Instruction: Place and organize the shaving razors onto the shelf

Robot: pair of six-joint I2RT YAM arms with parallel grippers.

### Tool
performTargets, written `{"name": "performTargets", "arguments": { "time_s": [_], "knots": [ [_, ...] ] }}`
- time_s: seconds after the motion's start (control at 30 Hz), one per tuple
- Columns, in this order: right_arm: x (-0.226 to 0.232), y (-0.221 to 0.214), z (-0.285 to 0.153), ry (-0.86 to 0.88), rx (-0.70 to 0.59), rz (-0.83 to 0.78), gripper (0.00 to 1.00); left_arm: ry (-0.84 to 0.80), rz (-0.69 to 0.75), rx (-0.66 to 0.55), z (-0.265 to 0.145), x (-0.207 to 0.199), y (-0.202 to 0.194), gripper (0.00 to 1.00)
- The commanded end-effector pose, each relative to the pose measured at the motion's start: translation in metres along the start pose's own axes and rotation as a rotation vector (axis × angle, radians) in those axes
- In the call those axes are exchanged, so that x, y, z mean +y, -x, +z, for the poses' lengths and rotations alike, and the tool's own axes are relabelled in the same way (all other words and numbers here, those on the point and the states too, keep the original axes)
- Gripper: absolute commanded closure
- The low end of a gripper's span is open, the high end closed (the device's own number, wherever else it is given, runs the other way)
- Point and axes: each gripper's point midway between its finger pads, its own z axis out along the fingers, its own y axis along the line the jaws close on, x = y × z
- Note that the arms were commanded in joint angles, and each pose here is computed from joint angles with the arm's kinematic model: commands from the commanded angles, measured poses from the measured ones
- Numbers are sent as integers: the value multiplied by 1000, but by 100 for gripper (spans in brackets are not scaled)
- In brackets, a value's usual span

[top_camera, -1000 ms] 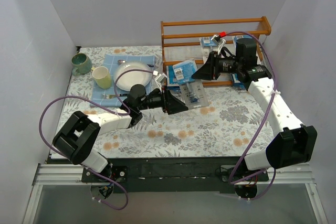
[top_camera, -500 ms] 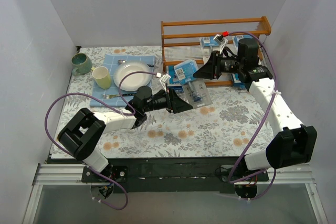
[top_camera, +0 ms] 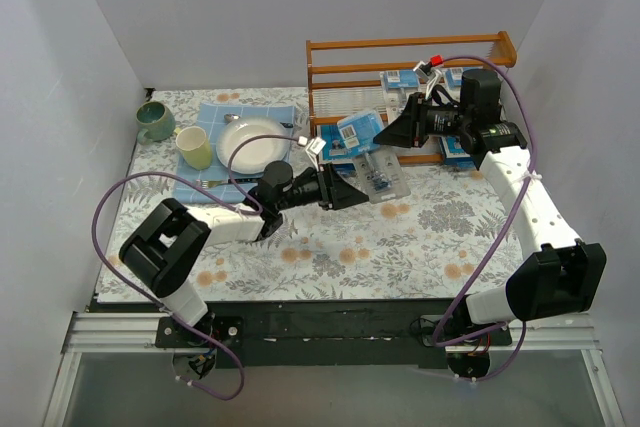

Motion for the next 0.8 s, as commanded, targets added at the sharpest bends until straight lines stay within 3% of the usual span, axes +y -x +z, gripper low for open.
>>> {"name": "performTargets", "arguments": {
  "time_s": [0.0,0.33,0.57,0.67,0.77],
  "knots": [
    [14,17,-4,21,-29,-60,99,-86,27,-17,17,-21,15,47],
    [3,13,1,7,-33,-30,99,-194,75,34,25,-46,1,53],
    [-15,-6,6,-15,-19,32,99,-196,93,40,29,-51,0,77],
    [-22,-17,6,-29,-11,55,99,-169,92,23,27,-49,4,100],
    [-26,-27,5,-43,-6,57,99,-135,74,2,21,-46,12,100]
  ]
}}
